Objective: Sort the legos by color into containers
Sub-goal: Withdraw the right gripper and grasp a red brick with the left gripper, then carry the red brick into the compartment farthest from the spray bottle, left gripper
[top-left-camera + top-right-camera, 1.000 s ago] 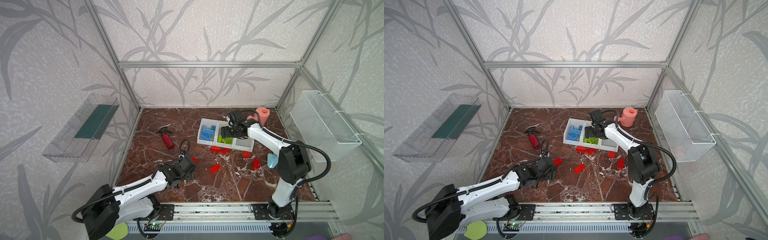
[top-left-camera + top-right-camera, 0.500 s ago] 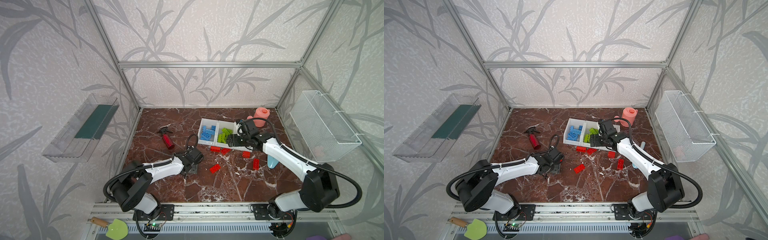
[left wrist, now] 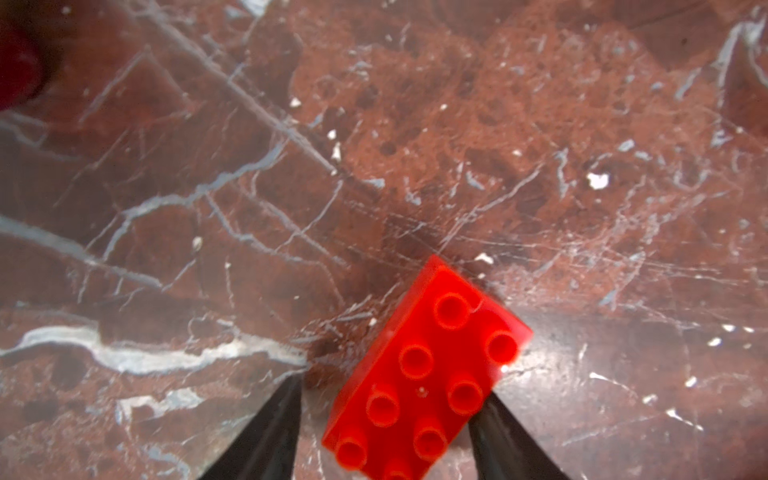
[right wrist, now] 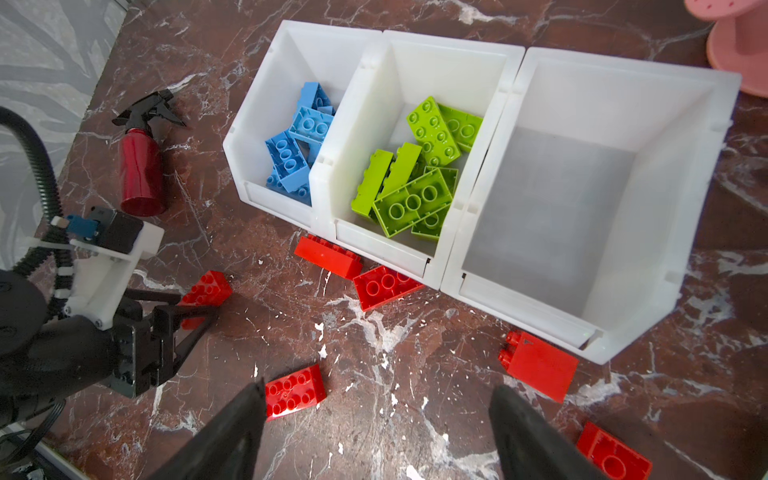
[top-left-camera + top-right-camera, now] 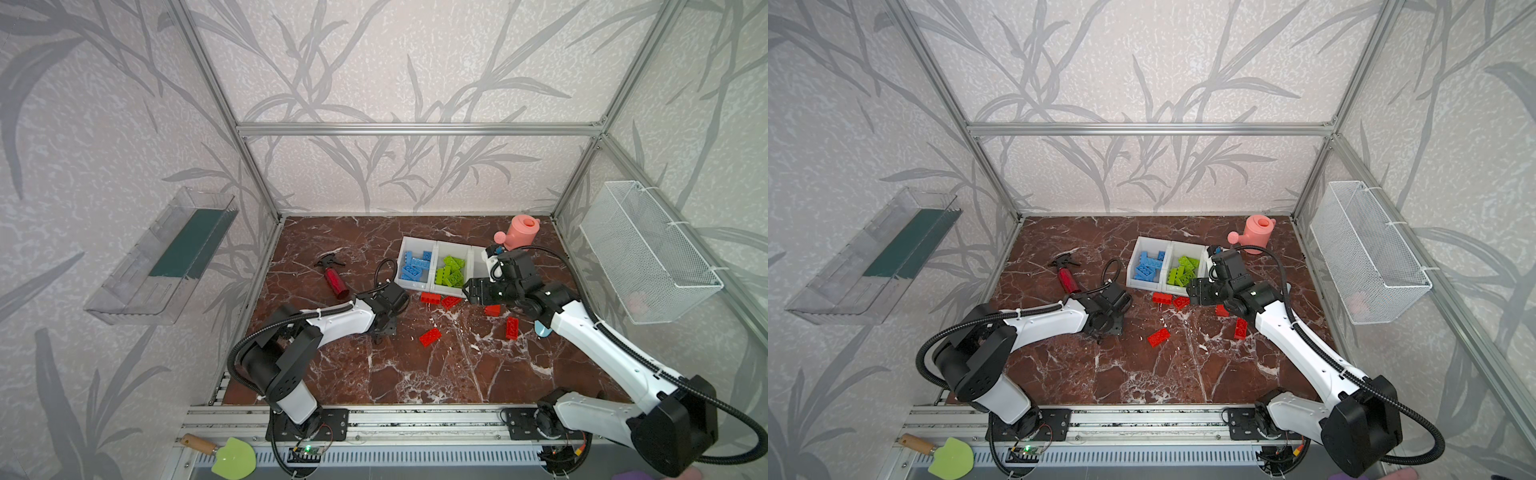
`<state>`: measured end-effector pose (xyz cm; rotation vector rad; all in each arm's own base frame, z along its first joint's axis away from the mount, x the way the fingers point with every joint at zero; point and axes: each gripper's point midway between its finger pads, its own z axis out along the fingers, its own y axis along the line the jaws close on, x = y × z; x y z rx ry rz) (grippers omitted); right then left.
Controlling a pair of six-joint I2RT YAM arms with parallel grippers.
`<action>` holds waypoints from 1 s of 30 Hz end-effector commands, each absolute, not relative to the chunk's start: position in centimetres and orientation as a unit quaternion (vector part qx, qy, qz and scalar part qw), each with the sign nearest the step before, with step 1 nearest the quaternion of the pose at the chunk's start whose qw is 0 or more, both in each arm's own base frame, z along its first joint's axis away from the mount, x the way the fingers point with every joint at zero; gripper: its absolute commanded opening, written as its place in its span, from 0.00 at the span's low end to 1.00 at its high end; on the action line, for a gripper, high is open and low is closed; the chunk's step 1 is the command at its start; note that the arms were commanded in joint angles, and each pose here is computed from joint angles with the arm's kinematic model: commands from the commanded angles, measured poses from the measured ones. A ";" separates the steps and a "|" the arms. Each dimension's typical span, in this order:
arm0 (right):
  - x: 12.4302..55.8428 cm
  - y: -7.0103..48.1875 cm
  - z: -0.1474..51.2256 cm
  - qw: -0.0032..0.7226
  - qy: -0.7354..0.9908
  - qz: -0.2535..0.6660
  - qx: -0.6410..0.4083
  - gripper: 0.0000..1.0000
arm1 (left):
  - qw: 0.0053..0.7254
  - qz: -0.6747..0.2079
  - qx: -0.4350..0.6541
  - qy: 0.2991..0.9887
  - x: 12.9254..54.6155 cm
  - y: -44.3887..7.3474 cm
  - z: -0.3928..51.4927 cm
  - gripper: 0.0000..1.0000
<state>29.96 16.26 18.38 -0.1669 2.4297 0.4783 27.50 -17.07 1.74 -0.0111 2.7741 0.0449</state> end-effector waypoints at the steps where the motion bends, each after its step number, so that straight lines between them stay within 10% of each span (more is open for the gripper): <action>1: 28.7 16.1 18.7 0.322 0.926 0.186 -0.070 0.85 | 0.158 0.023 -0.003 0.987 26.9 -16.8 0.7 0.57; 15: 27.7 15.8 17.9 0.316 0.927 0.188 -0.071 0.83 | 0.156 0.003 -0.007 0.988 27.0 -17.8 0.8 0.28; 30: 23.8 14.7 13.5 0.285 0.934 0.208 -0.054 0.82 | 0.242 -0.070 0.049 0.966 29.7 -24.4 9.4 0.26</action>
